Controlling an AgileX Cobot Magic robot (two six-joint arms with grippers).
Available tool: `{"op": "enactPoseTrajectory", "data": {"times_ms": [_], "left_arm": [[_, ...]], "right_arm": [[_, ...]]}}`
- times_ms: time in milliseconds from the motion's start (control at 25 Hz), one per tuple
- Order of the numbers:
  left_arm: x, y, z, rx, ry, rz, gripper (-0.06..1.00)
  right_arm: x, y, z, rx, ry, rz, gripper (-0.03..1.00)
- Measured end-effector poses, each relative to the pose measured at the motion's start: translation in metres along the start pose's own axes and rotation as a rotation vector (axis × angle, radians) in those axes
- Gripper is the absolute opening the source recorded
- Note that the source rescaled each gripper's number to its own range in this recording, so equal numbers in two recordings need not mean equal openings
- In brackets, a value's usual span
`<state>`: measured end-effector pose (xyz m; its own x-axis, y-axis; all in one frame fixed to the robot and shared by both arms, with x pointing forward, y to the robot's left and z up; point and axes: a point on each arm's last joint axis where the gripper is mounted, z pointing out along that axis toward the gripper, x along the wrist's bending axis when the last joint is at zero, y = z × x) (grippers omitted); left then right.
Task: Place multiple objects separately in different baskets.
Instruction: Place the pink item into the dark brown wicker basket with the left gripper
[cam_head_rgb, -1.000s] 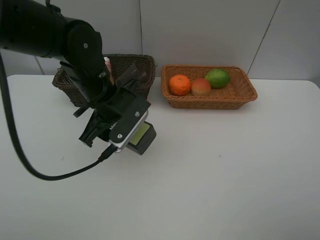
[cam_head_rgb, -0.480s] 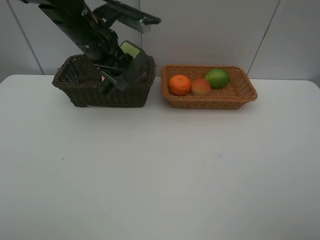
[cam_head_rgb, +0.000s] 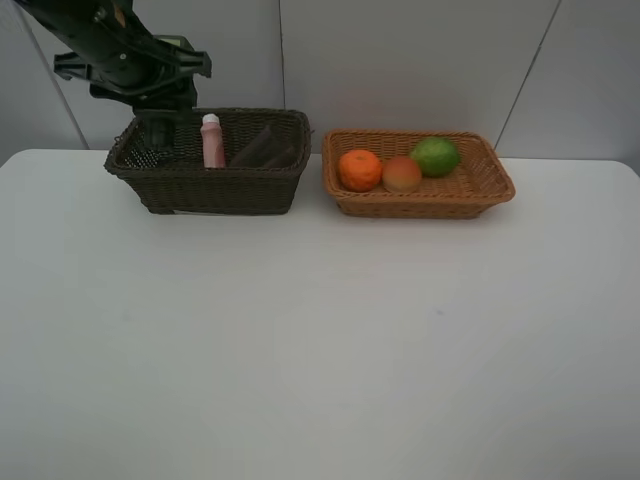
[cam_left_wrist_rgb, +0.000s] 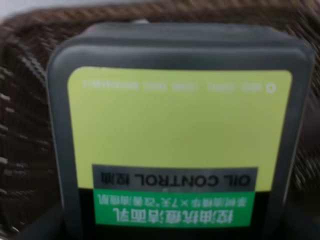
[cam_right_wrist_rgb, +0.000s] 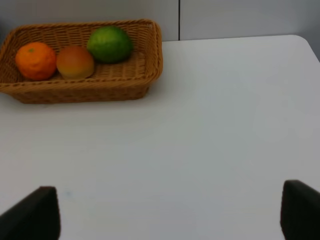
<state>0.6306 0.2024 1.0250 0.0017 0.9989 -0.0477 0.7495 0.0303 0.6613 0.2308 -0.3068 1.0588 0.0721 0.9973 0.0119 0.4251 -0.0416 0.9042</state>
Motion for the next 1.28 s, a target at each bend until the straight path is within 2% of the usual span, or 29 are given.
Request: {"op": "enactPoseTrajectory", "data": {"times_ms": [160,360,720,1040,1280], "left_arm": [[0.017,0.005,0.017,-0.047,0.006,-0.034,0.83],[0.030,-0.002,0.050,-0.051,0.019,-0.013,0.83],[0.027,-0.003,0.078,-0.156,-0.060,0.000,0.83],[0.027,-0.019,0.103,-0.103,-0.057,0.008,0.83],[0.027,-0.021,0.105,-0.104,-0.061,0.009,0.83]], "right_arm": [[0.000,0.000,0.000,0.000,0.000,0.000,0.86],[0.000,0.000,0.000,0.000,0.000,0.000,0.86],[0.000,0.000,0.000,0.000,0.000,0.000,0.86],[0.000,0.000,0.000,0.000,0.000,0.000,0.86],[0.000,0.000,0.000,0.000,0.000,0.000,0.86]]}}
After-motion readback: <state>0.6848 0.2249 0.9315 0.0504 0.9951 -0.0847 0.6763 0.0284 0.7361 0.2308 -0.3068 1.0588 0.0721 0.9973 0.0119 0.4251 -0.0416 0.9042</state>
